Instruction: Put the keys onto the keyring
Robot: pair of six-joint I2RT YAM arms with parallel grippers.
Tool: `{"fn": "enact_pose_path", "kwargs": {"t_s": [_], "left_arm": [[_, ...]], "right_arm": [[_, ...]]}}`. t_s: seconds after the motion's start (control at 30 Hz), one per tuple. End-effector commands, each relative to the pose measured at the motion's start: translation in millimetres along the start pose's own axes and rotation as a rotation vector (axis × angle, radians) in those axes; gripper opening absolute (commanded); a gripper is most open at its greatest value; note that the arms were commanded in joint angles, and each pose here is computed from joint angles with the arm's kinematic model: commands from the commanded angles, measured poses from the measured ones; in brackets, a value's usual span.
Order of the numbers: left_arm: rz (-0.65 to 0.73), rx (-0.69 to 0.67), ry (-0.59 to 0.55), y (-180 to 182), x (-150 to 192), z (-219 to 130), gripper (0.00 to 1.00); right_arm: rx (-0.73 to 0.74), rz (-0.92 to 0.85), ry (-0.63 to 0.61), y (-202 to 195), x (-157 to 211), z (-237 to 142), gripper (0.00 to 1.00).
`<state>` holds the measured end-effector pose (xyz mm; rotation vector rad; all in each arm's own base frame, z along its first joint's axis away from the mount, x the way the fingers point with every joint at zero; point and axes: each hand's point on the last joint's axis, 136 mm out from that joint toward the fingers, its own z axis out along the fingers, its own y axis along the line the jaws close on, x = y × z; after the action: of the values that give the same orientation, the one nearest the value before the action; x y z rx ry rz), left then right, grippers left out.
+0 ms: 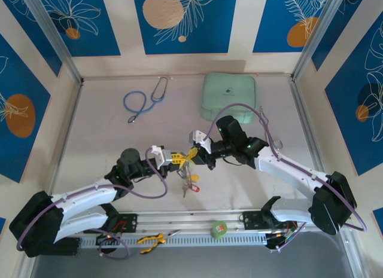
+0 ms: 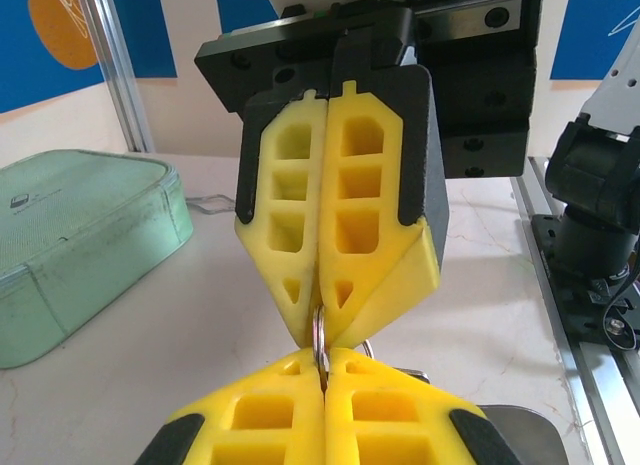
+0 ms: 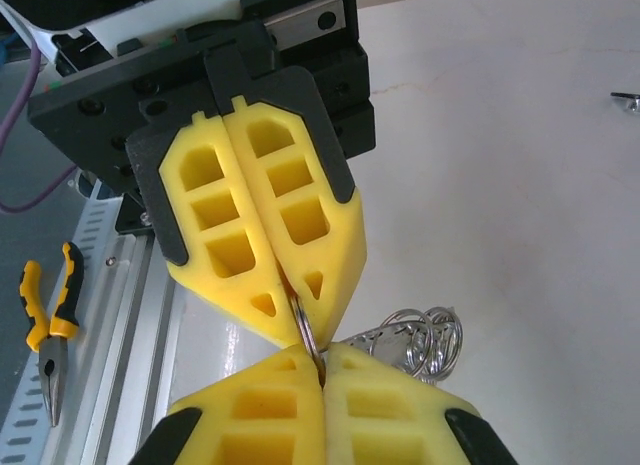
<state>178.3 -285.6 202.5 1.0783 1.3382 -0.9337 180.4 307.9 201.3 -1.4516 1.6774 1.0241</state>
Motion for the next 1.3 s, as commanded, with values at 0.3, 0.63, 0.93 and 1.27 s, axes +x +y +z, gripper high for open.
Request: {"fn": "enact_pose_path", "kwargs": {"t_s": [0.3,0.63,0.93,1.27], "left_arm": [[0.08,-0.046,0.104,9,-1,-2,0.27],[0.109,0.029,0.137,2,-4,4,0.21],[0.11,0.089,0.122,-7,-7,7,0.02],[0.112,0.039,0.058,-2,-10,4,0.0]], "right_arm": [[0.024,-0.089,0.163,1,8,-4,0.0],[0.019,-0.199,0.26,7,3,1,0.0],[0.004,-0.248,0.242,10,-8,6,0.0],[0.064,-0.085,0.126,-6,3,-10,0.29]]}}
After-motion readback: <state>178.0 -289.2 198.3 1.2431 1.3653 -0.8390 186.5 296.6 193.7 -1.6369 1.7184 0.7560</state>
